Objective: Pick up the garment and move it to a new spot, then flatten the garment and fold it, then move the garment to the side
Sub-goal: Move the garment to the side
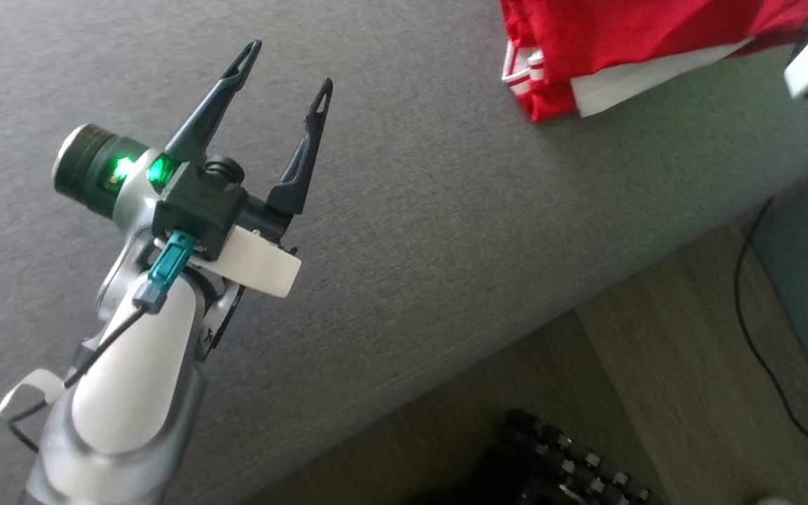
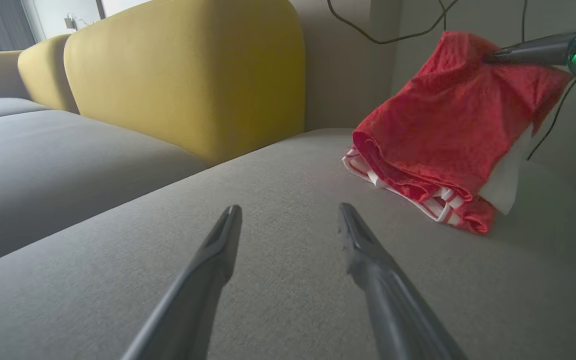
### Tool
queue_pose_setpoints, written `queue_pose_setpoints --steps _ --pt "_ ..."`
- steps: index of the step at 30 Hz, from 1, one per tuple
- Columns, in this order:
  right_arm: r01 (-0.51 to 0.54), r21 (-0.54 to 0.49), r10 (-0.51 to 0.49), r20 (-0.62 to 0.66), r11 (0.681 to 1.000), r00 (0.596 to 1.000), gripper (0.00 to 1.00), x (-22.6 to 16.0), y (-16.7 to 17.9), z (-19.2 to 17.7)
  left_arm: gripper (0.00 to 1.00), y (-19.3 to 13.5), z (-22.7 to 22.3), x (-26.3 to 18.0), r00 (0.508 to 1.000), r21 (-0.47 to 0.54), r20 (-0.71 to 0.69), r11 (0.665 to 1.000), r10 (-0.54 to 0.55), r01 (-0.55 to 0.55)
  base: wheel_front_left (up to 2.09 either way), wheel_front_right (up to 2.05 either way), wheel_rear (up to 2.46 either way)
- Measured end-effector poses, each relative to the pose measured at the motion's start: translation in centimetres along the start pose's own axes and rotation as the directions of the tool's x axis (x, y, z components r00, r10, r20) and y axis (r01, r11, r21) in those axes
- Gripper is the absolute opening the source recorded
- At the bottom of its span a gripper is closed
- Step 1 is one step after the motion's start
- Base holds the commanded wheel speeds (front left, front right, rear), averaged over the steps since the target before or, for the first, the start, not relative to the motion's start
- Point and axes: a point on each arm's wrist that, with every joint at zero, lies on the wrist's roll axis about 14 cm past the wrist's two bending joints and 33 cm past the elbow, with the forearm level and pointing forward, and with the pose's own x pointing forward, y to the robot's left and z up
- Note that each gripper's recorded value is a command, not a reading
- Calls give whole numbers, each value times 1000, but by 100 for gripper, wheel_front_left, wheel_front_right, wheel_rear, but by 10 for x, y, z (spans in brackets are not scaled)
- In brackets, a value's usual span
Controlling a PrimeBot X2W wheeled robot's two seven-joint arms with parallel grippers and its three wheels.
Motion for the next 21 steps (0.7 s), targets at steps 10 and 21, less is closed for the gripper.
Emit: queue_pose_setpoints --steps 10,21 --pt "58 24 -58 -4 998 998 26 8 -7 -5 100 -3 -19 1 999 -26 -37 1000 -17 16 0 0 0" --pt "67 -13 -66 73 998 995 100 10 -9 23 100 6 0 -5 999 -18 3 999 34 -34 0 0 0"
